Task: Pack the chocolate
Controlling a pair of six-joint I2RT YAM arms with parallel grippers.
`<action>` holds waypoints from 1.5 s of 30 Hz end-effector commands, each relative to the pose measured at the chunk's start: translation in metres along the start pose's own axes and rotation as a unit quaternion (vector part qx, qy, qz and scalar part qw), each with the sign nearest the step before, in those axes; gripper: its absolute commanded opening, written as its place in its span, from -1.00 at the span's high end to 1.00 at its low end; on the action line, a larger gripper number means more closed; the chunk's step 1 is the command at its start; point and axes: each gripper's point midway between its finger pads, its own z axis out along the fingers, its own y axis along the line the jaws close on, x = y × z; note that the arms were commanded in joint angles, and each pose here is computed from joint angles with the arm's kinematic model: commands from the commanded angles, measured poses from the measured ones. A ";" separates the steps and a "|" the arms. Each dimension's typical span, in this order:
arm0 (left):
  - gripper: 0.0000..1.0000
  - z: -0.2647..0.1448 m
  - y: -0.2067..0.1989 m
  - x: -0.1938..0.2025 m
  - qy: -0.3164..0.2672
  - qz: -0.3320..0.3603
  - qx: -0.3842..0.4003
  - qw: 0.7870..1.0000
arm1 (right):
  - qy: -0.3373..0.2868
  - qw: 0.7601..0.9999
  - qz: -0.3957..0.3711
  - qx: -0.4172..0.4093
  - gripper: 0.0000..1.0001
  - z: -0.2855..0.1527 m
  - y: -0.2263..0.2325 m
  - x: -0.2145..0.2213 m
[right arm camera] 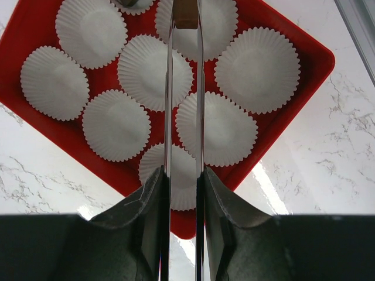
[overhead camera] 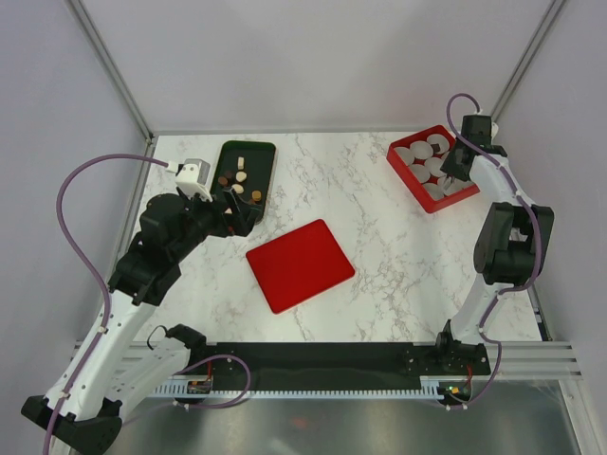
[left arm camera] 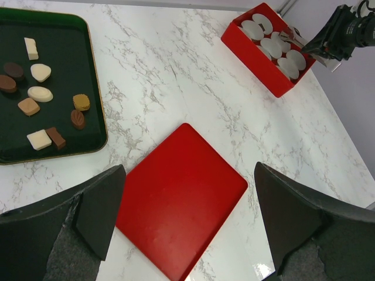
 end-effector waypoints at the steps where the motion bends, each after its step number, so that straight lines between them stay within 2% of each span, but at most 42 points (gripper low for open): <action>1: -0.98 0.001 -0.003 -0.011 -0.022 -0.009 0.005 1.000 | -0.026 1.000 0.011 -0.005 0.30 -0.002 0.005 -0.021; 20: -0.98 0.001 -0.003 -0.011 -0.022 -0.008 0.006 1.000 | -0.029 1.000 0.010 0.008 0.08 -0.001 0.000 -0.022; 27: -0.98 0.002 -0.002 -0.011 -0.022 -0.009 0.005 1.000 | -0.042 0.998 -0.002 -0.041 0.08 -0.028 0.023 -0.032; 30: -0.98 0.001 -0.003 -0.011 -0.022 -0.008 0.007 1.000 | -0.048 0.996 -0.022 -0.067 0.09 -0.041 0.046 -0.028; 35: -0.98 0.002 -0.004 -0.011 -0.021 -0.009 0.009 1.000 | -0.045 0.983 -0.079 -0.159 0.10 -0.063 0.122 0.005; 39: -0.98 0.001 -0.003 -0.012 -0.023 -0.009 0.006 1.000 | -0.046 0.959 -0.127 -0.251 0.10 -0.091 0.190 0.040; 42: -0.98 0.000 -0.002 -0.012 -0.024 -0.009 0.005 1.000 | -0.051 0.927 -0.150 -0.340 0.09 -0.121 0.249 0.067; 45: -0.98 0.000 -0.002 -0.013 -0.026 -0.008 0.004 1.000 | -0.048 0.903 -0.176 -0.389 0.09 -0.139 0.289 0.095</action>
